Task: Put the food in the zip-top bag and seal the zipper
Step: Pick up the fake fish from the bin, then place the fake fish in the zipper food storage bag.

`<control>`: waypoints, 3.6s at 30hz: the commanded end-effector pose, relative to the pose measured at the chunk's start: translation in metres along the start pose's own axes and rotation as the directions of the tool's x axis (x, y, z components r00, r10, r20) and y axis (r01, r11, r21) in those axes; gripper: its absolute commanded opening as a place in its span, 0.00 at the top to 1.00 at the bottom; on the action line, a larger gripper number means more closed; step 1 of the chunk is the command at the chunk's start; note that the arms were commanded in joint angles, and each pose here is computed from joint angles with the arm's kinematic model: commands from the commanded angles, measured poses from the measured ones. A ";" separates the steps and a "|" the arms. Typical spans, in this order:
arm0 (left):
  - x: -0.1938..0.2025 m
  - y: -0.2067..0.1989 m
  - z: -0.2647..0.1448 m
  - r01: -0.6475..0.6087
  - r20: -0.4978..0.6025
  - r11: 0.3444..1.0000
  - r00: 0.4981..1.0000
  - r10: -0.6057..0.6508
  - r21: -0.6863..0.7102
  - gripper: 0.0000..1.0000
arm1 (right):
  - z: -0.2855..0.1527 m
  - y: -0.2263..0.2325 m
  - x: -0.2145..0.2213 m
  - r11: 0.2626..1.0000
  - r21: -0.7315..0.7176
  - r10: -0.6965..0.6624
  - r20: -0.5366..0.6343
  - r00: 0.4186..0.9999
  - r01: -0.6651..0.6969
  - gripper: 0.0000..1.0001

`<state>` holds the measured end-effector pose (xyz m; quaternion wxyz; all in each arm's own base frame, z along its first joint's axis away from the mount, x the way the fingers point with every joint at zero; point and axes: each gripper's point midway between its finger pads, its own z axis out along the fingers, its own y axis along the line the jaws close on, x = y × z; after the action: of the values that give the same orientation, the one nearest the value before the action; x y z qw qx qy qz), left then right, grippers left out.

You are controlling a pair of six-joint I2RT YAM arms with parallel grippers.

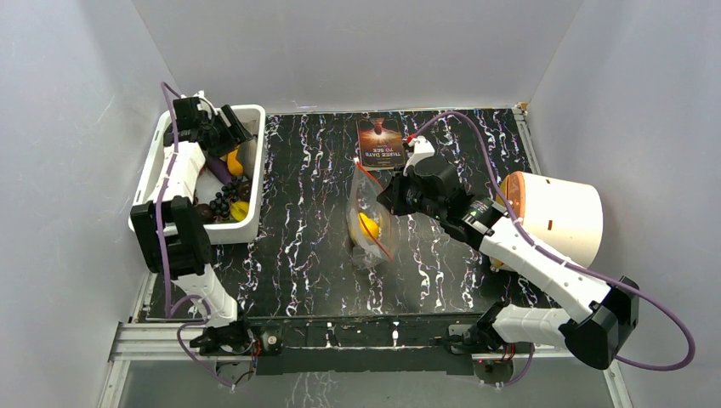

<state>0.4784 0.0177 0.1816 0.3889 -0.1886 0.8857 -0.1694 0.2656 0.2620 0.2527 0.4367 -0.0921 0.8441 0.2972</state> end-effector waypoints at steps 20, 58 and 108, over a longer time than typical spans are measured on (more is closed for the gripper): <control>-0.053 0.014 0.084 -0.104 0.063 0.953 0.994 0.090 0.283 0.43 | 0.019 0.007 -0.014 0.998 -0.005 0.059 0.035 0.998 -0.059 1.00; -0.105 -0.006 -0.016 0.018 0.341 0.973 0.935 -0.098 0.230 1.00 | 0.003 -0.020 -0.039 0.984 0.178 0.007 0.096 0.995 -0.024 1.00; 0.090 -0.227 -0.156 0.088 -0.002 0.667 0.992 -0.129 0.740 1.00 | 0.093 0.030 -0.004 0.970 -0.028 0.237 -0.101 0.966 -0.241 1.00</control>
<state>0.3498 -0.2039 0.3189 0.4199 -0.0458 0.7376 -0.5268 0.3113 0.3132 0.1909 0.3329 -0.0254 0.9016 0.2751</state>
